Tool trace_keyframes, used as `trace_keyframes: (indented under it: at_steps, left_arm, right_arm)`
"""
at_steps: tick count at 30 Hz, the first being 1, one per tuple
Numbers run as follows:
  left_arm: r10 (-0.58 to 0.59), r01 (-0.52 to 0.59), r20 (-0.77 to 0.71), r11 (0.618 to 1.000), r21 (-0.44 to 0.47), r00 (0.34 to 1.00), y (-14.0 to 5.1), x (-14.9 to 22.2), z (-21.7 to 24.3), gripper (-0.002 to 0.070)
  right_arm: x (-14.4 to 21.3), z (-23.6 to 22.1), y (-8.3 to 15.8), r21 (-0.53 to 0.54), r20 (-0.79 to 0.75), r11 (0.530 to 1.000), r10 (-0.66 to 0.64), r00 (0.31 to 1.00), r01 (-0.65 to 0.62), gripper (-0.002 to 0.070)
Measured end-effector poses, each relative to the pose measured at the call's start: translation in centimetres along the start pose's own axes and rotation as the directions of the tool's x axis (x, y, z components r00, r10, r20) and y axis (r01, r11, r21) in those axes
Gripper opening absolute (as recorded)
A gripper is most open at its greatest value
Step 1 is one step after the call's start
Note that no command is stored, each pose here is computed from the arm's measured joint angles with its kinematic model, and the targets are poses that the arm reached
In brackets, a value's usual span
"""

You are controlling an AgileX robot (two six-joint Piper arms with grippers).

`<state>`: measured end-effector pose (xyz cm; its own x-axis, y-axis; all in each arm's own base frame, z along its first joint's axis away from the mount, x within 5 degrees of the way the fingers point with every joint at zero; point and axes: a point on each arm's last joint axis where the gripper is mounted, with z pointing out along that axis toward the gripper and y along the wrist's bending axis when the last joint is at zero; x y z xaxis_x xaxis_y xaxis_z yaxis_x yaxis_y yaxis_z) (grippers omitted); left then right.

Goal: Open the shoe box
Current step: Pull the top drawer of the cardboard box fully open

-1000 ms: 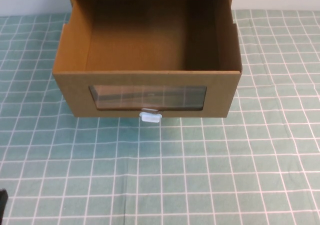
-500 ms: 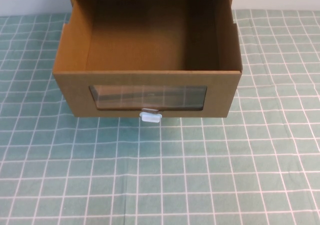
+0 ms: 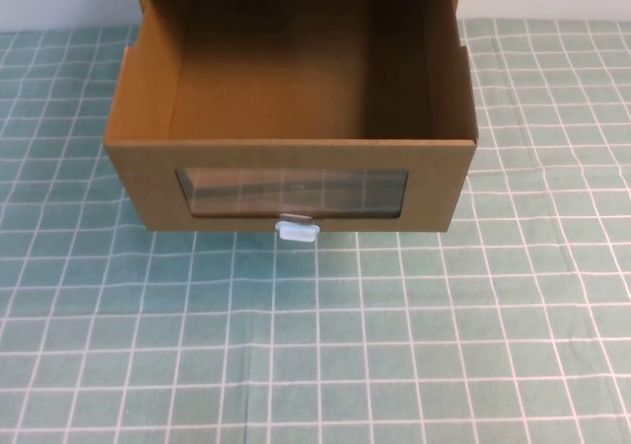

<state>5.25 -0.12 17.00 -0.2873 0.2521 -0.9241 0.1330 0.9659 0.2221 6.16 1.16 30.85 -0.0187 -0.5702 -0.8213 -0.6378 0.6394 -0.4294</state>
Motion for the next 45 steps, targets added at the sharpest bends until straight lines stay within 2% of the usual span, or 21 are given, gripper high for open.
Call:
trace_keyframes:
  at_steps: [8, 12, 14, 16, 18, 22, 27, 29, 31, 35, 36, 41, 45]
  left_arm:
    - [0.0, 0.0, 0.0, 1.0, 0.0, 1.0, 0.0, 0.0, 0.0, -0.0005]
    - [0.0, 0.0, 0.0, 1.0, 0.0, 1.0, 0.0, 0.0, 0.0, -0.0005]
    - [0.0, 0.0, 0.0, 1.0, 0.0, 1.0, 0.0, 0.0, 0.0, -0.0005]
    - [0.0, 0.0, 0.0, 1.0, 0.0, 1.0, 0.0, 0.0, 0.0, -0.0005]
    - [0.0, 0.0, 0.0, 1.0, 0.0, 1.0, 0.0, 0.0, 0.0, -0.0005]
    - [0.0, 0.0, -0.002, 1.0, 0.0, 1.0, 0.0, 0.0, 0.0, -0.0005]
    - [0.0, 0.0, -0.002, 1.0, 0.0, 1.0, 0.0, 0.0, 0.0, -0.0005]
    - [0.0, 0.0, -0.002, 1.0, 0.0, 1.0, 0.0, 0.0, 0.0, -0.0005]
    - [0.0, 0.0, -0.002, 1.0, 0.0, 1.0, 0.0, 0.0, 0.0, -0.0005]
    - [0.0, 0.0, -0.002, 1.0, 0.0, 1.0, 0.0, 0.0, 0.0, -0.0005]
    - [0.0, 0.0, -0.002, 1.0, 0.0, 1.0, 0.0, 0.0, 0.0, -0.0005]
    - [0.0, 0.0, -0.001, 1.0, 0.0, 1.0, 0.0, 0.0, 0.0, -0.0005]
    - [0.0, 0.0, -0.003, 1.0, 0.0, 1.0, 0.0, 0.0, 0.0, -0.0005]
  right_arm:
    - [0.2, -0.2, -0.1, 0.006, 0.009, 1.0, 0.019, 1.0, -0.019, -0.0014]
    - [1.1, -1.4, -0.9, 0.099, 0.006, 0.989, 0.109, 0.994, -0.109, -0.0014]
    - [1.5, -2.4, -1.3, 0.161, 0.046, 0.964, 0.206, 0.978, -0.21, -0.0014]
    - [1.9, -3.9, -1.3, 0.215, 0.139, 0.905, 0.345, 0.928, -0.368, -0.0014]
    - [2.2, -5.3, -0.9, 0.245, 0.247, 0.823, 0.459, 0.854, -0.513, -0.0014]
    - [2.6, -4.9, 0.9, 0.284, 0.34, 0.703, 0.562, 0.754, -0.652, -0.0014]
    - [4.6, -1.5, 3.0, 0.286, 0.353, 0.531, 0.716, 0.602, -0.798, -0.0014]
    - [5.8, -0.1, 3.3, 0.317, 0.351, 0.496, 0.73, 0.586, -0.809, -0.0014]
    - [6.8, 1.0, 3.5, 0.342, 0.36, 0.505, 0.709, 0.606, -0.793, -0.0013]
    - [9.3, 3.2, 4.3, 0.393, 0.33, 0.618, 0.596, 0.732, -0.681, -0.0014]
    - [9.9, 3.6, 4.7, 0.398, 0.319, 0.632, 0.585, 0.746, -0.665, -0.0013]
    - [11.4, 3.7, 5.3, 0.45, 0.22, 0.62, 0.62, 0.753, -0.643, -0.0013]
    - [11.8, 3.7, 5.4, 0.474, 0.157, 0.655, 0.595, 0.788, -0.589, -0.0013]
